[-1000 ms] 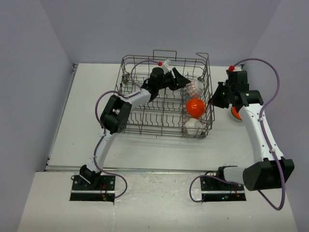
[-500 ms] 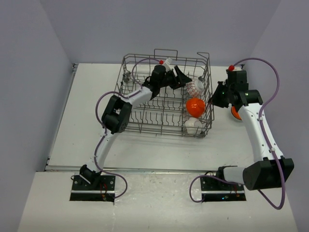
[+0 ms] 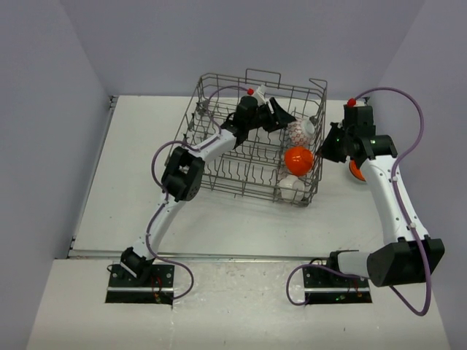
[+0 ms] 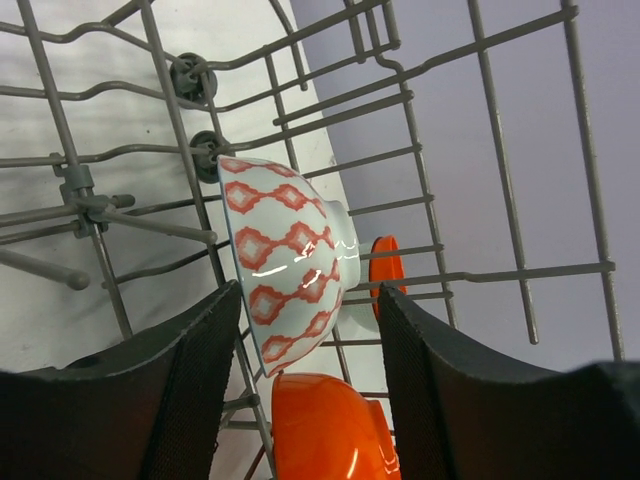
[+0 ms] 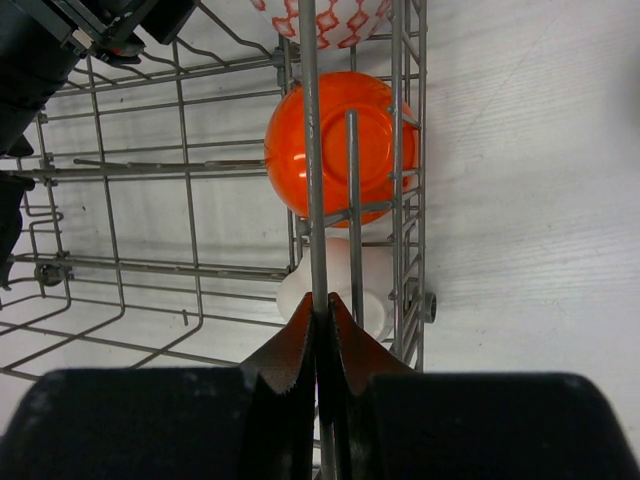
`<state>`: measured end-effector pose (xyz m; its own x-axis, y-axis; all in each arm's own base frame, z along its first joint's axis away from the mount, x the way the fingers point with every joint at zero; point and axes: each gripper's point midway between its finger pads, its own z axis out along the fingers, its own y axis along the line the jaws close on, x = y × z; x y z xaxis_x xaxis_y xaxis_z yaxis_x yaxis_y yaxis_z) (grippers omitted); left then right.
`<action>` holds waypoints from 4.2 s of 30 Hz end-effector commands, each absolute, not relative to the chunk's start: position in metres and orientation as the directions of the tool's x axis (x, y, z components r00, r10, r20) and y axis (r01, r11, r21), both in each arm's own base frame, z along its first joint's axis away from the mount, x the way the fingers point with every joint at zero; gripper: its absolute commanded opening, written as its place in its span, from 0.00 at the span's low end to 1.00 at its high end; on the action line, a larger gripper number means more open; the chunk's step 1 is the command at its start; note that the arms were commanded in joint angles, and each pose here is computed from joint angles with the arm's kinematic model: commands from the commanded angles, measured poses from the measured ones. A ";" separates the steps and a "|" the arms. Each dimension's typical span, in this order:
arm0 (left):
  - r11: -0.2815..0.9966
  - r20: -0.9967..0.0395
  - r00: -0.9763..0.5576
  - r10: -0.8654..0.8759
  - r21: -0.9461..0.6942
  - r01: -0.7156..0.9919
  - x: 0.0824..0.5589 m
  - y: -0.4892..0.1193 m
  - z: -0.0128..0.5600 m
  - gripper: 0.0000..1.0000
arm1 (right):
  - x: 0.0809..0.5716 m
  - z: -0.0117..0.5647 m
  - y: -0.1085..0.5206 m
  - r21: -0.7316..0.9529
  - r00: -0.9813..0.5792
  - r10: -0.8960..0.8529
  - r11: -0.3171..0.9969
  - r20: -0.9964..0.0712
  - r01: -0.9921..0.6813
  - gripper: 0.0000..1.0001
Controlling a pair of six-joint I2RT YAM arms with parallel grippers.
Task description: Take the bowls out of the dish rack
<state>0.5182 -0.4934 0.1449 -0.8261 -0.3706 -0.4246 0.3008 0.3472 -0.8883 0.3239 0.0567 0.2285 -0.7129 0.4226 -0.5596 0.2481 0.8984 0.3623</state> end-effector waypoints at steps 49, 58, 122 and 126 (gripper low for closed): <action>0.650 -0.755 -0.587 -0.291 -0.606 0.458 0.442 -0.405 0.249 0.69 | 0.349 0.225 0.027 0.258 -0.711 0.388 0.922 -0.587 0.290 0.00; 0.655 -0.716 -0.662 -0.221 -0.612 0.444 0.439 -0.415 0.225 0.72 | 0.351 0.245 0.027 0.269 -0.690 0.387 0.922 -0.611 0.279 0.00; 0.495 -0.584 -0.786 -0.205 -0.754 0.431 0.384 -0.495 0.134 0.72 | 0.349 0.251 0.035 0.275 -0.688 0.379 0.925 -0.619 0.263 0.00; 0.518 -0.588 -0.782 -0.206 -0.744 0.423 0.385 -0.494 0.132 0.72 | 0.347 0.251 0.035 0.271 -0.688 0.375 0.927 -0.621 0.261 0.00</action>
